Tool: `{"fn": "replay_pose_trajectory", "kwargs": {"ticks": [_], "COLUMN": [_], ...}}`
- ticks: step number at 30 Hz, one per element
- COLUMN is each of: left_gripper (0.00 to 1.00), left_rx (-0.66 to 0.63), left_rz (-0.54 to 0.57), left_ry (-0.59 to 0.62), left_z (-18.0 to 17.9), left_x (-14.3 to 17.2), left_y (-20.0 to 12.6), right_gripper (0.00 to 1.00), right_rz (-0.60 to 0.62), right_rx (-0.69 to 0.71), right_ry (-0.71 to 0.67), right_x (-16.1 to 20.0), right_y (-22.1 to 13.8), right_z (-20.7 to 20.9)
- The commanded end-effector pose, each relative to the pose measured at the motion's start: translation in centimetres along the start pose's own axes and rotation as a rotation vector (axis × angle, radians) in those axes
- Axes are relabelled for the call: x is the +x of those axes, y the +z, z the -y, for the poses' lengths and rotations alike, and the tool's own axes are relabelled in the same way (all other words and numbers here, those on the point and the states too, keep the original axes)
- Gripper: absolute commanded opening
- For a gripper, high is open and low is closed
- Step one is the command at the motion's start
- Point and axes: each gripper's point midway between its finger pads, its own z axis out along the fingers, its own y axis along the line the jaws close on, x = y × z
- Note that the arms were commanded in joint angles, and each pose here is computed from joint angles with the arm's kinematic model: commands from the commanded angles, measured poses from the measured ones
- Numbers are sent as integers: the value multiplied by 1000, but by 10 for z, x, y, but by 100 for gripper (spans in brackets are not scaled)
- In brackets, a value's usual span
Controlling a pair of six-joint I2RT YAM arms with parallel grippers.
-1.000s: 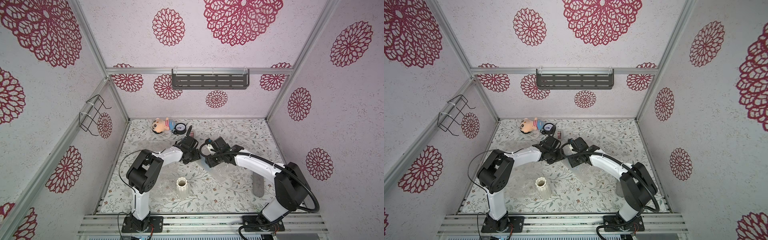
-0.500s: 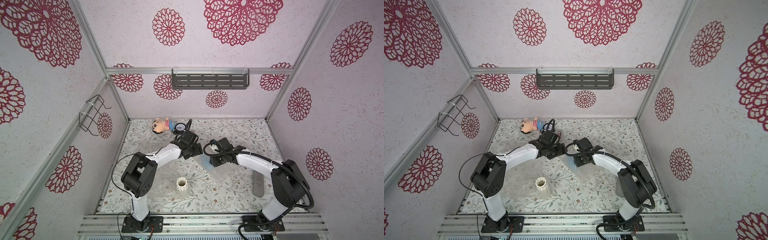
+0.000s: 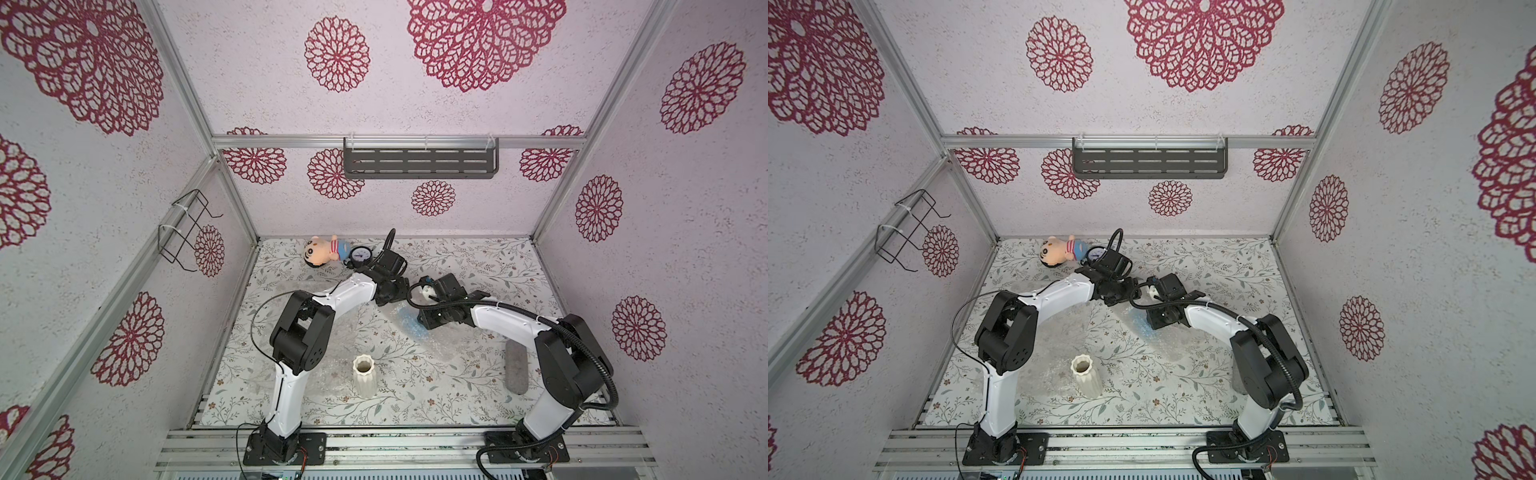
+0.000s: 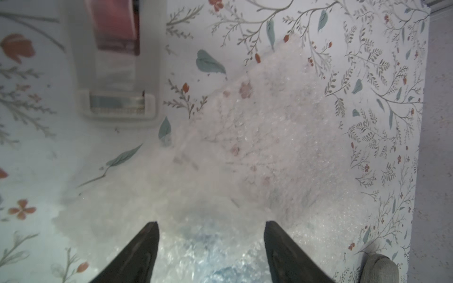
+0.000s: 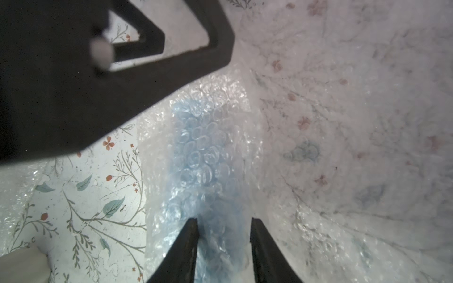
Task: Wrap vases in bubble wrap
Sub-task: Wrap the vase in bubble wrap.
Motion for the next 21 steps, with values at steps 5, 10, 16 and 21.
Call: {"fn": "replay_pose_trajectory", "kwargs": {"ticks": [5, 10, 16, 21], "left_gripper": [64, 61, 58, 55], "left_rx": [40, -13, -97, -122], "left_rz": [-2, -76, -150, -190], "left_ry": [39, 57, 107, 118], "left_z": [6, -5, -25, -33], "left_x": [-14, 1, 23, 34], "left_y": [20, 38, 43, 46], "right_gripper": [40, 43, 55, 61], "right_rz": [-33, -26, 8, 43], "right_rx": [36, 48, 66, 84], "right_ry": [35, 48, 80, 100], "right_x": [16, 17, 17, 12], "right_y": [2, -2, -8, -24], "right_z": [13, 17, 26, 32]}}
